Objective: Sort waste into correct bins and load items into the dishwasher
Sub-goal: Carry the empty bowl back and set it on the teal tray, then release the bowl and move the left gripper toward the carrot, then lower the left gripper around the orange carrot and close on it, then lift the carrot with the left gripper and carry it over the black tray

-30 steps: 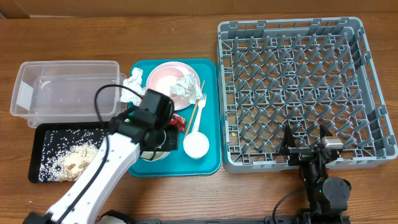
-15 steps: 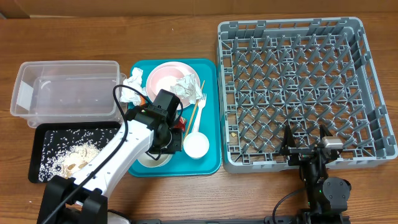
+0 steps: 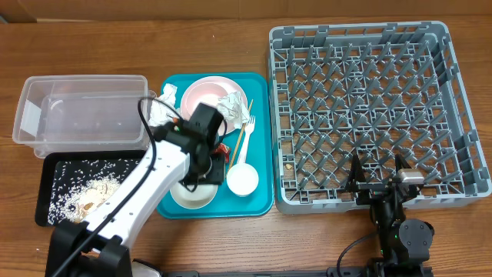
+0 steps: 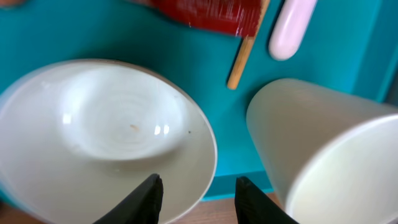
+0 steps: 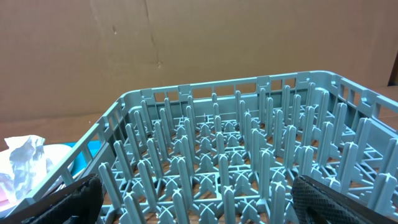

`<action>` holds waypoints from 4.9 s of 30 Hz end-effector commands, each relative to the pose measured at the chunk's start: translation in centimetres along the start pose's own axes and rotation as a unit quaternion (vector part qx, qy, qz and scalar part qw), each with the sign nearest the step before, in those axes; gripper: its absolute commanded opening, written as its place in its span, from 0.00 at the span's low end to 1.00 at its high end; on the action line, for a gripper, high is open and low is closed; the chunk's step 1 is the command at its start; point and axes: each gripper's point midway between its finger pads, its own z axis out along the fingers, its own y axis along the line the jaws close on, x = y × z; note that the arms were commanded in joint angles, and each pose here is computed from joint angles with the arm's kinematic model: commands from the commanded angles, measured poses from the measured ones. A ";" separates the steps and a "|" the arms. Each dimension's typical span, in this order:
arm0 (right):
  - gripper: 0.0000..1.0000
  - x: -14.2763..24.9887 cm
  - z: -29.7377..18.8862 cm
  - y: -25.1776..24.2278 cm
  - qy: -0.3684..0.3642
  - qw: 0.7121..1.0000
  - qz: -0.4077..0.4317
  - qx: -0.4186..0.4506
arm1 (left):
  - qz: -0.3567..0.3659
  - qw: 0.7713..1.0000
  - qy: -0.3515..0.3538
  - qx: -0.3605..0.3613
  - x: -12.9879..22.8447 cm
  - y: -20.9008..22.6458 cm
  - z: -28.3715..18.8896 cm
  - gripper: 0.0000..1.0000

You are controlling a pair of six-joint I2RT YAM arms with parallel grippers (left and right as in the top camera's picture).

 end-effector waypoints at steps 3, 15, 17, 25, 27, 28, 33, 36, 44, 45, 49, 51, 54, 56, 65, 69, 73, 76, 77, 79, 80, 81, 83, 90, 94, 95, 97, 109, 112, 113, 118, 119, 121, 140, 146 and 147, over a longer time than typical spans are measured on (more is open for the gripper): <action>1.00 0.1 0.0 -0.1 -0.003 1.000 -0.002 0.003 | 0.004 0.994 -0.102 -0.039 -5.0 -0.2 -6.9 0.43; 1.00 0.1 0.0 -0.1 -0.003 1.000 -0.002 0.003 | -0.122 0.976 -0.155 -0.094 -7.5 4.0 -9.4 0.40; 1.00 0.1 0.0 -0.1 -0.003 1.000 -0.002 0.003 | -0.141 0.973 -0.157 -0.094 -7.8 4.6 -9.2 0.36; 1.00 0.1 0.0 -0.1 -0.003 1.000 -0.002 0.003 | -0.160 0.971 -0.140 -0.107 -9.6 5.9 -6.5 0.24; 1.00 0.1 0.0 -0.1 -0.003 1.000 -0.002 0.003 | -0.159 0.972 -0.125 -0.118 -9.7 6.1 -5.2 0.24; 1.00 0.1 0.0 -0.1 -0.003 1.000 -0.002 0.003 | -0.159 0.973 -0.116 -0.123 -9.7 6.2 -4.6 0.24; 1.00 0.1 0.0 -0.1 -0.003 1.000 -0.002 0.003 | -0.170 0.972 -0.083 -0.140 -9.8 7.3 -2.3 0.24; 1.00 0.1 0.0 -0.1 -0.003 1.000 -0.002 0.003 | -0.178 0.971 -0.071 -0.144 -9.9 8.1 -1.6 0.28; 1.00 0.1 0.0 -0.1 -0.003 1.000 -0.002 0.003 | -0.157 0.974 -0.056 -0.155 -10.2 8.6 -0.1 0.31; 1.00 0.1 0.0 -0.1 -0.003 1.000 -0.002 0.003 | -0.157 0.974 -0.056 -0.155 -10.3 8.6 0.1 0.30; 1.00 0.1 0.0 -0.1 -0.003 1.000 -0.002 0.003 | -0.157 0.973 -0.057 -0.160 -10.8 8.8 0.8 0.28; 1.00 0.1 0.0 -0.1 -0.003 1.000 -0.002 0.003 | -0.157 0.971 -0.058 -0.173 -10.9 9.2 1.0 0.29; 1.00 0.1 0.0 -0.1 -0.003 1.000 -0.002 0.003 | -0.156 0.968 -0.061 -0.186 -10.9 9.7 1.0 0.32; 1.00 0.1 0.0 -0.1 -0.003 1.000 -0.002 0.003 | -0.156 0.968 -0.061 -0.186 -10.9 9.7 1.0 0.34; 1.00 0.1 0.0 -0.1 -0.003 1.000 -0.002 0.003 | -0.157 0.969 -0.071 -0.176 -10.9 9.6 2.8 0.36; 1.00 0.1 0.0 -0.1 -0.003 1.000 -0.002 0.003 | -0.161 0.968 -0.081 -0.172 -11.1 10.1 3.8 0.32; 1.00 0.1 0.0 -0.1 -0.003 1.000 -0.002 0.003 | -0.163 0.967 -0.090 -0.173 -11.4 10.3 4.1 0.32; 1.00 0.1 0.0 -0.1 -0.003 1.000 -0.002 0.003 | -0.163 0.965 -0.099 -0.180 -11.7 10.6 3.9 0.34; 1.00 0.1 0.0 -0.1 -0.003 1.000 -0.002 0.003 | -0.164 0.964 -0.102 -0.181 -11.8 10.6 3.9 0.35; 1.00 0.1 0.0 -0.1 -0.003 1.000 -0.002 0.003 | -0.164 0.964 -0.108 -0.179 -12.1 10.6 3.9 0.35; 1.00 0.1 0.0 -0.1 -0.003 1.000 -0.002 0.003 | -0.164 0.964 -0.108 -0.179 -12.1 10.6 4.0 0.35; 1.00 0.1 0.0 -0.1 -0.003 1.000 -0.002 0.003 | -0.164 0.964 -0.109 -0.179 -12.1 10.6 4.0 0.35; 1.00 0.1 0.0 -0.1 -0.003 1.000 -0.002 0.003 | -0.165 0.964 -0.109 -0.179 -12.1 10.6 4.2 0.35; 1.00 0.1 0.0 -0.1 -0.003 1.000 -0.002 0.003 | -0.164 0.964 -0.101 -0.182 -11.0 11.0 5.6 0.36; 1.00 0.1 0.0 -0.1 -0.003 1.000 -0.002 0.003 | -0.164 0.964 -0.101 -0.182 -10.6 11.2 6.3 0.37; 1.00 0.1 0.0 -0.1 -0.003 1.000 -0.002 0.003 | -0.164 0.964 -0.100 -0.182 -10.5 11.2 6.4 0.38; 1.00 0.1 0.0 -0.1 -0.003 1.000 -0.002 0.003 | -0.164 0.964 -0.100 -0.182 -10.5 11.2 6.5 0.38; 1.00 0.1 0.0 -0.1 -0.003 1.000 -0.002 0.003 | -0.164 0.965 -0.102 -0.176 -10.6 11.0 6.6 0.26; 1.00 0.1 0.0 -0.1 -0.003 1.000 -0.002 0.003 | -0.148 0.969 -0.097 -0.171 -10.6 10.8 6.7 0.22; 1.00 0.1 0.0 -0.1 -0.003 1.000 -0.002 0.003 | -0.138 0.971 -0.094 -0.169 -10.5 10.7 6.7 0.19; 1.00 0.1 0.0 -0.1 -0.003 1.000 -0.002 0.003 | -0.102 0.977 -0.072 -0.171 -10.0 10.6 6.5 0.09; 1.00 0.1 0.0 -0.1 -0.003 1.000 -0.002 0.003 | -0.099 0.978 -0.069 -0.172 -10.0 10.6 6.3 0.06; 1.00 0.1 0.0 -0.1 -0.003 1.000 -0.002 0.003 | -0.095 0.978 -0.063 -0.174 -10.0 10.5 5.8 0.04; 1.00 0.1 0.0 -0.1 -0.003 1.000 -0.002 0.003 | -0.072 0.985 -0.036 -0.150 -11.5 8.3 -1.5 0.12; 1.00 0.1 0.0 -0.1 -0.003 1.000 -0.002 0.003 | -0.031 0.998 -0.010 -0.051 -11.1 4.8 -1.2 0.13; 1.00 0.1 0.0 -0.1 -0.003 1.000 -0.002 0.003 | -0.031 0.999 -0.009 -0.042 -11.1 4.5 -1.2 0.12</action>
